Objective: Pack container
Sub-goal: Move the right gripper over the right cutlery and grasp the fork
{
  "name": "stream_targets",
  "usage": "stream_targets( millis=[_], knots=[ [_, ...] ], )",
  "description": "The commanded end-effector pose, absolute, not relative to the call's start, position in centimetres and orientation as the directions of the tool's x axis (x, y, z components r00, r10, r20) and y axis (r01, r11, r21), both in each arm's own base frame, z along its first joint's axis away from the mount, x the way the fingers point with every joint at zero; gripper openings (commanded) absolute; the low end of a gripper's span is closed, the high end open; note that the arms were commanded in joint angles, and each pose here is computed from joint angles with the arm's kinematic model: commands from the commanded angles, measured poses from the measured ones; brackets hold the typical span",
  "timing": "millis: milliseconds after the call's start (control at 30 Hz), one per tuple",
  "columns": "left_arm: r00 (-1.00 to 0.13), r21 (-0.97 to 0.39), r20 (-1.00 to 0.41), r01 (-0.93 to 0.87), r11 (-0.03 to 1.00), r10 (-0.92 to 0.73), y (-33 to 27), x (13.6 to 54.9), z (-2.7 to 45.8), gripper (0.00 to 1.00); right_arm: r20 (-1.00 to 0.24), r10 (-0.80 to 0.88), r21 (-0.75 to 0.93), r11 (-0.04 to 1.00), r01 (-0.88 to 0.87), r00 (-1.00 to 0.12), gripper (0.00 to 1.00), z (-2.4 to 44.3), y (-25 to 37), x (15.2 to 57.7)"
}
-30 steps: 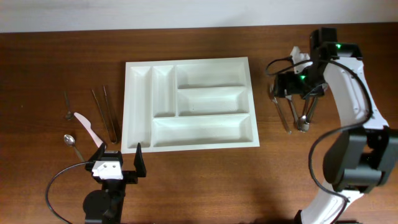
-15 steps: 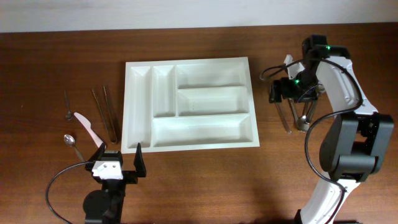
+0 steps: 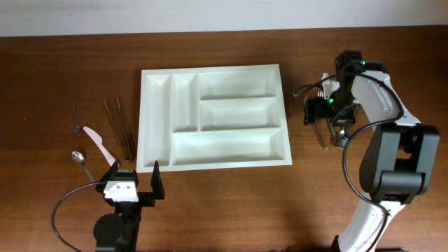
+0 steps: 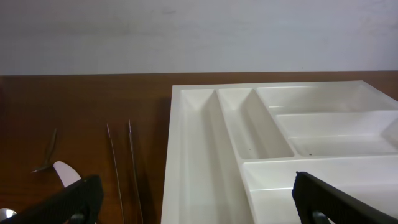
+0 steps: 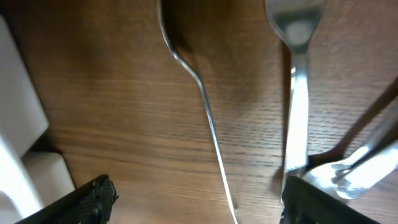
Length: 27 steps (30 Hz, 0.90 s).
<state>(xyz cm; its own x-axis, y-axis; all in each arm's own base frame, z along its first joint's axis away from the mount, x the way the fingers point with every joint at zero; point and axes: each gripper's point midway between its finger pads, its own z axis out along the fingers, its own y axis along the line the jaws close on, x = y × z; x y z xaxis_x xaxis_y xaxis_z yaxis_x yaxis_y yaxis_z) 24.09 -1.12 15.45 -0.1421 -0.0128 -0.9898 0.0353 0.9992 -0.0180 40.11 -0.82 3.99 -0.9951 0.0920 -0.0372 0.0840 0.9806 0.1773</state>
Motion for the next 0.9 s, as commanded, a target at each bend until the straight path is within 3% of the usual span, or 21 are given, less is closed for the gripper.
stream_targets(
  millis=[0,200,333,533,867],
  knots=[
    [-0.137,-0.004,-0.991,0.047,0.999,0.003,-1.3,24.1,15.4,0.99,0.012,0.095,0.165,0.982,0.096,-0.995,0.88,2.4,-0.5,38.8],
    [-0.137,-0.004,-0.991,0.047,0.999,0.003,-1.3,24.1,15.4,0.99,0.043,0.093,0.165,0.981,0.099,-0.995,0.86,1.0,-0.4,37.6],
    [-0.137,-0.004,-0.991,0.047,0.999,0.003,-1.3,24.1,15.4,0.99,0.055,0.105,0.164,0.980,0.113,-0.993,0.79,0.3,-0.3,37.1],
    [-0.137,-0.004,-0.991,0.047,0.999,0.003,-1.3,24.1,15.4,0.99,0.068,0.112,0.163,0.979,0.121,-0.991,0.49,0.0,-0.3,36.7],
    [-0.137,-0.004,-0.991,0.047,0.999,0.003,-1.3,24.1,15.4,0.99,0.084,0.123,0.161,0.978,0.135,-0.989,0.12,-0.5,-0.2,36.1]
  ],
)
